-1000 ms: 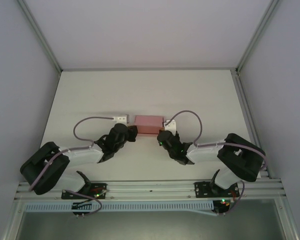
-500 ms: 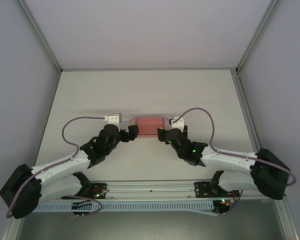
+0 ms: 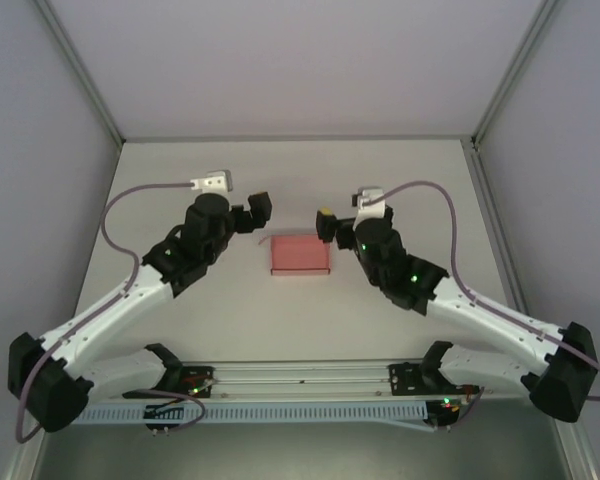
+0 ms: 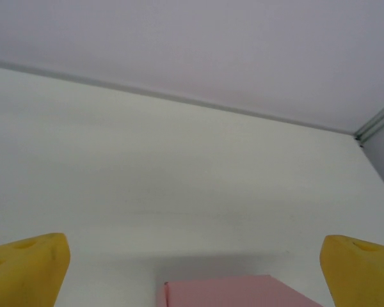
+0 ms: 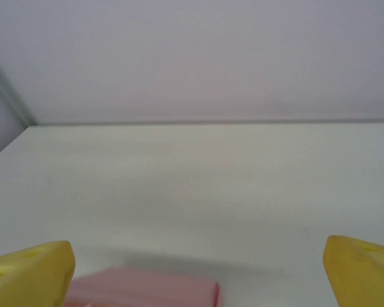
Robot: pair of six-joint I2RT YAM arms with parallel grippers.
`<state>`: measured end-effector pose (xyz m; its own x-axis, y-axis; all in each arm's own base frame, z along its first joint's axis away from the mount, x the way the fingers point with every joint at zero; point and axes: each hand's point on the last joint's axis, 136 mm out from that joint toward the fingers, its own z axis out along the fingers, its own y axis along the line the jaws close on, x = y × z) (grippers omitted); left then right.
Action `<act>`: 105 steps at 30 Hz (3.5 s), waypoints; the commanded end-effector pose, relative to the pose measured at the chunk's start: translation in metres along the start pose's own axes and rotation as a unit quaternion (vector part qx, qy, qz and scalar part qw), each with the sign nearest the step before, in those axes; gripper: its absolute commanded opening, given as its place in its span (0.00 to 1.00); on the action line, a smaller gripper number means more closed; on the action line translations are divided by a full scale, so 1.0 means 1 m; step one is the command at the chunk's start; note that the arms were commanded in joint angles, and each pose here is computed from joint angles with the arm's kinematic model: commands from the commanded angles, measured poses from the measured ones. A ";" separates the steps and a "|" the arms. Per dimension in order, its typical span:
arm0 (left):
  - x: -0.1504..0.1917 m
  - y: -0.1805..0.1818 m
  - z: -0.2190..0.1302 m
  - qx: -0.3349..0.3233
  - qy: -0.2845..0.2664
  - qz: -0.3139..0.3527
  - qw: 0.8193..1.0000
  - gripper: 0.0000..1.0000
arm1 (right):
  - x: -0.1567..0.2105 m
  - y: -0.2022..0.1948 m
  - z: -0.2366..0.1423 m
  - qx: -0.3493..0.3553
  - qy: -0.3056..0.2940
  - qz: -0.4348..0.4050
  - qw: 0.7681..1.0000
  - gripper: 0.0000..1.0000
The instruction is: Assemble paper box
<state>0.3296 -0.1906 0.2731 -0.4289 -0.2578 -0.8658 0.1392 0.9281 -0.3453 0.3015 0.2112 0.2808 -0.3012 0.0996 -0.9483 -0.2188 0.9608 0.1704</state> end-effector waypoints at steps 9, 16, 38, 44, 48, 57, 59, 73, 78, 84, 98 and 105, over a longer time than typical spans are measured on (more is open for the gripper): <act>0.083 0.017 0.075 0.033 0.174 0.010 0.984 1.00 | 0.095 -0.029 0.084 0.064 0.207 -0.032 0.976 1.00; 0.144 0.019 0.085 0.070 0.245 0.010 0.967 1.00 | 0.150 -0.039 0.088 0.076 0.263 -0.028 0.961 1.00; 0.223 0.018 0.078 0.142 0.334 -0.026 0.931 0.43 | 0.219 -0.052 0.066 0.054 0.268 0.038 0.961 1.00; 0.225 0.022 0.078 0.146 0.329 -0.040 0.932 0.21 | 0.185 -0.030 0.061 0.009 0.249 0.060 0.967 1.00; 0.225 0.027 0.075 0.154 0.322 -0.065 0.932 0.14 | 0.168 -0.022 0.052 -0.005 0.238 0.116 0.964 1.00; 0.219 0.032 0.063 0.214 0.302 -0.146 0.917 0.00 | 0.161 0.005 0.033 -0.078 0.242 0.241 0.936 1.00; 0.214 0.033 0.060 0.233 0.294 -0.169 0.912 0.00 | 0.168 0.005 0.032 -0.075 0.257 0.248 0.931 1.00; 0.217 0.046 0.061 0.231 0.292 -0.193 0.908 0.00 | 0.212 0.025 0.041 -0.109 0.322 0.301 0.891 1.00; 0.216 0.044 0.061 0.238 0.293 -0.191 0.906 0.01 | 0.209 0.049 0.051 -0.167 0.327 0.306 0.878 0.92; 0.210 0.042 0.064 0.243 0.287 -0.187 0.908 0.07 | 0.189 0.065 0.053 -0.218 0.299 0.321 0.872 0.68; 0.103 0.000 0.054 0.303 0.169 -0.070 0.935 1.00 | 0.150 0.038 0.025 -0.173 0.270 0.305 0.897 0.35; 0.075 -0.024 0.032 0.210 0.088 0.194 0.954 1.00 | 0.144 0.000 0.008 -0.069 0.349 0.364 0.861 0.40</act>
<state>0.3302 -0.2447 0.2152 -0.5371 -0.0741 -0.8402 0.6206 0.6400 -0.4531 0.2743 0.2464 0.1426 -0.8629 0.4032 -0.3047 0.0293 0.6419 0.7662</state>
